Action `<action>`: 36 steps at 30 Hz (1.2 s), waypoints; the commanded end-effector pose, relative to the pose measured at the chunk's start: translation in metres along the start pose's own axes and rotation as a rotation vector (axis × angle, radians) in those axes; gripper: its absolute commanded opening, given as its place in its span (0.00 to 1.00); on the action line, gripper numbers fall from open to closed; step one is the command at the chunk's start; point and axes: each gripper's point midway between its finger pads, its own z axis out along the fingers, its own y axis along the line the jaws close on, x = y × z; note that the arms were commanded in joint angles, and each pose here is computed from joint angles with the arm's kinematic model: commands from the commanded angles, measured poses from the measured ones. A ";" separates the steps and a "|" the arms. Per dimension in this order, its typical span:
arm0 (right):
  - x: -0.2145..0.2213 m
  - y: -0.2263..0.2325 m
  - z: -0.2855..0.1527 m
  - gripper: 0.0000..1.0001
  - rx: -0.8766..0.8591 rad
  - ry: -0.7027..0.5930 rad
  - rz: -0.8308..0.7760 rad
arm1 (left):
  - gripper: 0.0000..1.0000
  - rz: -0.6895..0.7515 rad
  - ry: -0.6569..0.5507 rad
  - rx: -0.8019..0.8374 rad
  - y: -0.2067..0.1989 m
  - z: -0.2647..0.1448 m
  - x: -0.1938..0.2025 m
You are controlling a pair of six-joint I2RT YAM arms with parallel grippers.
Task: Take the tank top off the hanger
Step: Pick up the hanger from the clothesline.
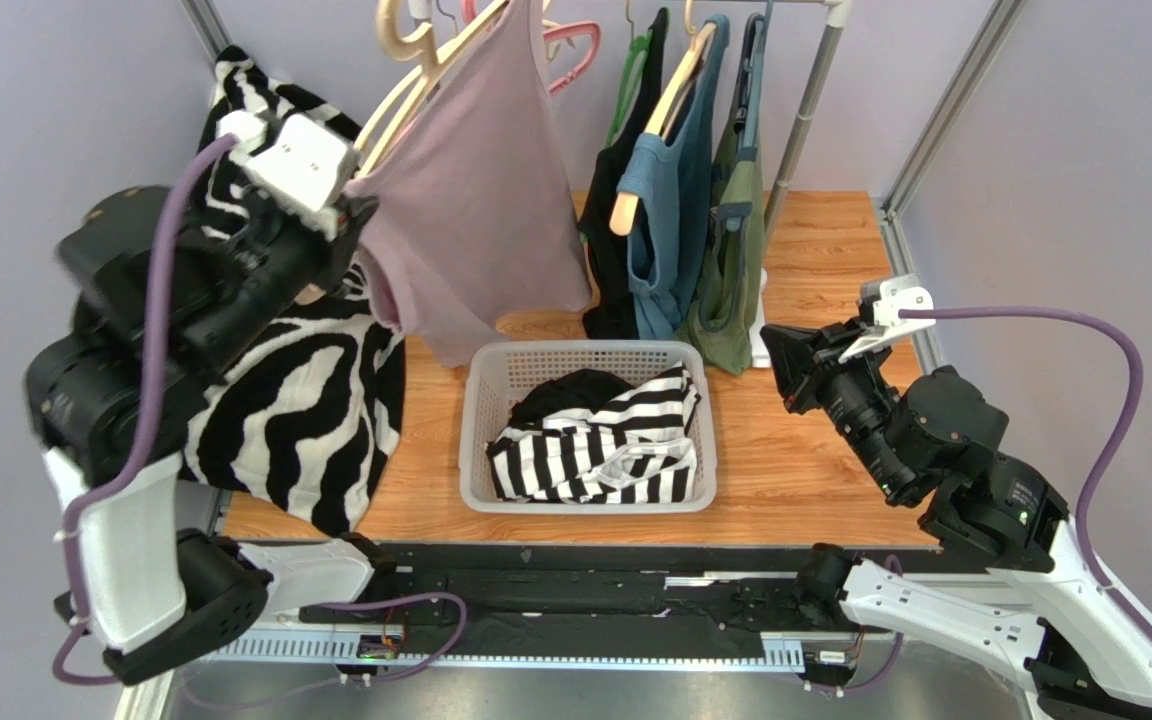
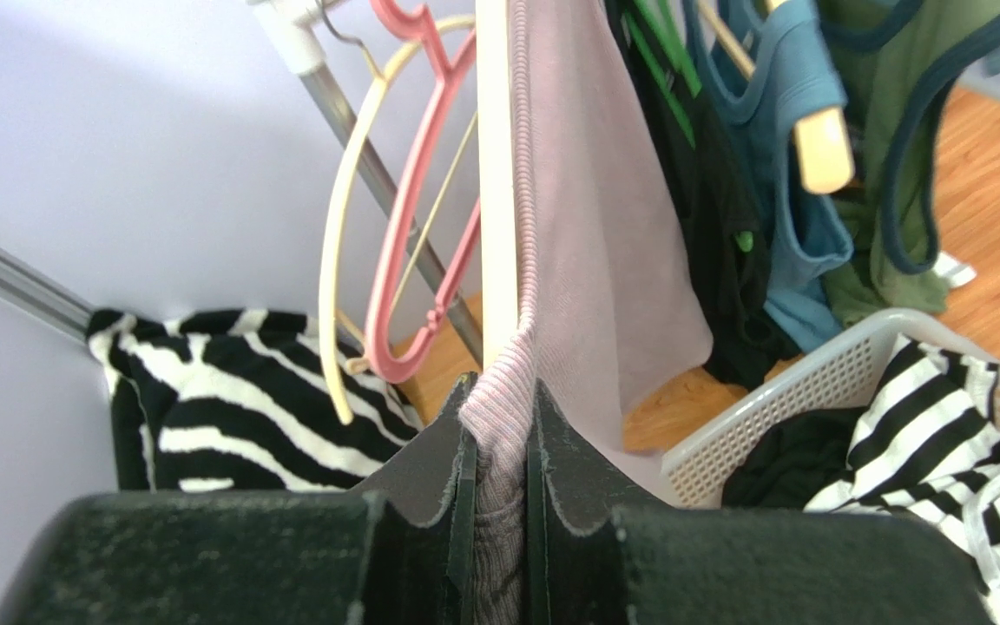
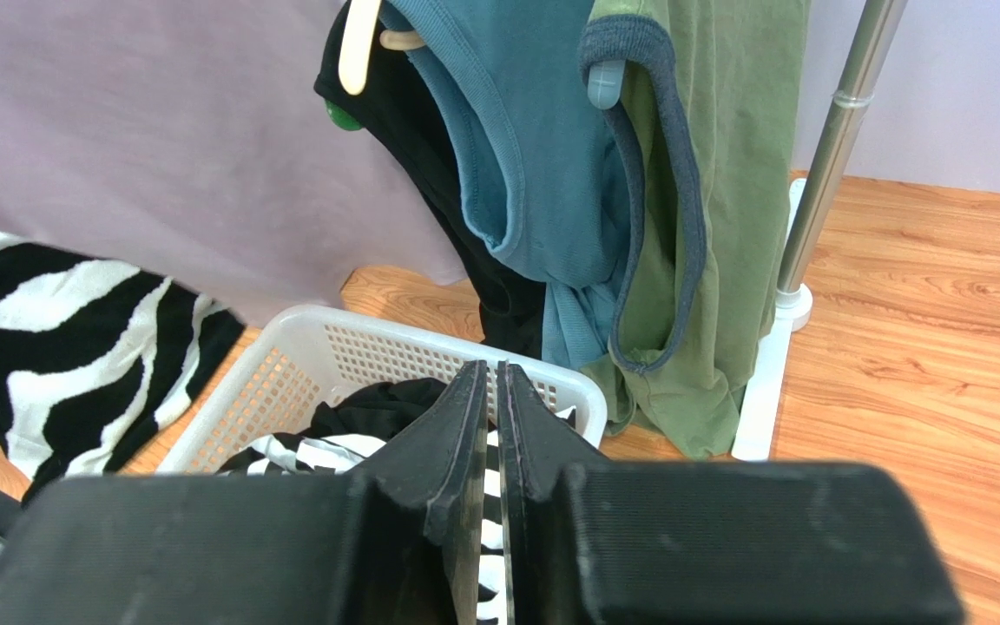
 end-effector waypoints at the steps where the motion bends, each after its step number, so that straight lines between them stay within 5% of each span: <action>1: -0.017 -0.006 -0.009 0.11 0.017 -0.033 0.040 | 0.00 0.054 -0.239 0.108 -0.008 -0.037 -0.050; 14: -0.023 -0.010 -0.018 0.11 0.008 -0.055 0.072 | 0.00 0.182 -0.727 0.365 -0.040 -0.136 -0.139; 31: -0.035 -0.021 -0.036 0.11 0.001 -0.127 0.085 | 0.00 0.260 -0.400 0.478 -0.076 -0.046 -0.056; 36: -0.040 -0.017 -0.033 0.11 -0.008 -0.130 0.064 | 0.00 0.270 -0.402 0.448 -0.070 -0.032 -0.065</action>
